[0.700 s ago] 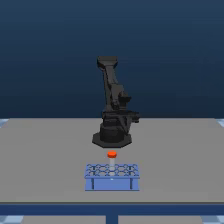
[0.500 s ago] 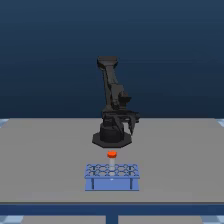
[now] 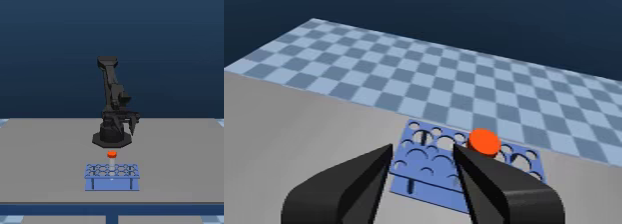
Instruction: Pick up the centrifuge tube on the rack
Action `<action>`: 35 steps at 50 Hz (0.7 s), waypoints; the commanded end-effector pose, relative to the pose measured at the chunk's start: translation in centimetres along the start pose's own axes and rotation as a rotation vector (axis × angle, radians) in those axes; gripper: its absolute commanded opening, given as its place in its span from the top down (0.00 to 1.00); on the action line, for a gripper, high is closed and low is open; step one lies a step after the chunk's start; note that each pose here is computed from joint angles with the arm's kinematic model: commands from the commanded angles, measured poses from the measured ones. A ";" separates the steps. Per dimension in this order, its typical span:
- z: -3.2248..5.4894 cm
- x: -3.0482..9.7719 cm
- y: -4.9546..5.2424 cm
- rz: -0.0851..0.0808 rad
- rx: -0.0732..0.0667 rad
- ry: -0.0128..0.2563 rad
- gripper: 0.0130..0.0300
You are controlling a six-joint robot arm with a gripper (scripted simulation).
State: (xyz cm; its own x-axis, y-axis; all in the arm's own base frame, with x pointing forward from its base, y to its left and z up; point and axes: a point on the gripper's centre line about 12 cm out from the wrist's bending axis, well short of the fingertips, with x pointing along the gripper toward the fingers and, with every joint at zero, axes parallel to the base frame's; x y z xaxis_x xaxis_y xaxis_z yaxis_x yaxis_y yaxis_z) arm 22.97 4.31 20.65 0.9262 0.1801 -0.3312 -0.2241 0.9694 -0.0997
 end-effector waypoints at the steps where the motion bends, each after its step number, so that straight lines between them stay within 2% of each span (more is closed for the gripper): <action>1: 0.06 0.3 -0.3 -0.009 0.010 0.009 0.00; 2: 0.06 0.3 -0.3 -0.009 0.010 0.009 0.00; 3: 0.11 0.5 -0.5 -0.014 0.016 0.015 0.00; 5: 0.11 0.5 -0.5 -0.014 0.016 0.015 0.00; 6: 0.16 0.8 -0.7 -0.020 0.023 0.022 0.00; 7: 0.16 0.8 -0.7 -0.020 0.023 0.022 0.00; 8: 0.23 1.0 -0.9 -0.027 0.031 0.030 0.00; 10: 0.23 1.0 -0.9 -0.027 0.031 0.030 0.00; 11: 0.30 1.4 -1.2 -0.035 0.039 0.040 0.00; 12: 0.30 1.4 -1.2 -0.035 0.039 0.040 0.00; 13: 0.37 1.7 -1.5 -0.043 0.049 0.049 0.00; 15: 0.37 1.7 -1.5 -0.043 0.049 0.049 0.00; 16: 0.45 2.1 -1.8 -0.051 0.058 0.059 0.00; 17: 0.45 2.1 -1.8 -0.051 0.058 0.059 0.00; 18: 0.53 2.4 -2.1 -0.060 0.067 0.069 0.00; 20: 0.53 2.4 -2.1 -0.060 0.067 0.069 0.00; 21: 0.61 2.8 -2.5 -0.069 0.077 0.080 0.00; 22: 0.61 2.8 -2.5 -0.069 0.077 0.080 0.00; 23: 0.71 3.2 -2.8 -0.079 0.088 0.091 0.00; 25: 0.71 3.2 -2.8 -0.079 0.088 0.091 0.00; 26: 0.79 3.6 -3.1 -0.088 0.098 0.102 0.00; 27: 0.79 3.6 -3.1 -0.088 0.098 0.102 0.00; 28: 0.87 4.0 -3.4 -0.096 0.108 0.112 0.00; 30: 0.87 4.0 -3.4 -0.096 0.108 0.112 0.00; 31: 0.93 4.3 -3.7 -0.103 0.116 0.120 0.00; 32: 0.93 4.3 -3.7 -0.103 0.116 0.120 0.00; 33: 0.98 4.5 -3.9 -0.109 0.123 0.128 0.00; 35: 0.98 4.5 -3.9 -0.109 0.123 0.128 0.00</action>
State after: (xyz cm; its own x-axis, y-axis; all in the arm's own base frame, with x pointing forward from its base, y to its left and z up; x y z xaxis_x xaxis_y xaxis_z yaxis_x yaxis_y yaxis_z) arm 28.18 1.90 20.55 0.9008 0.0732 -0.4280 -0.0976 0.9946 -0.0354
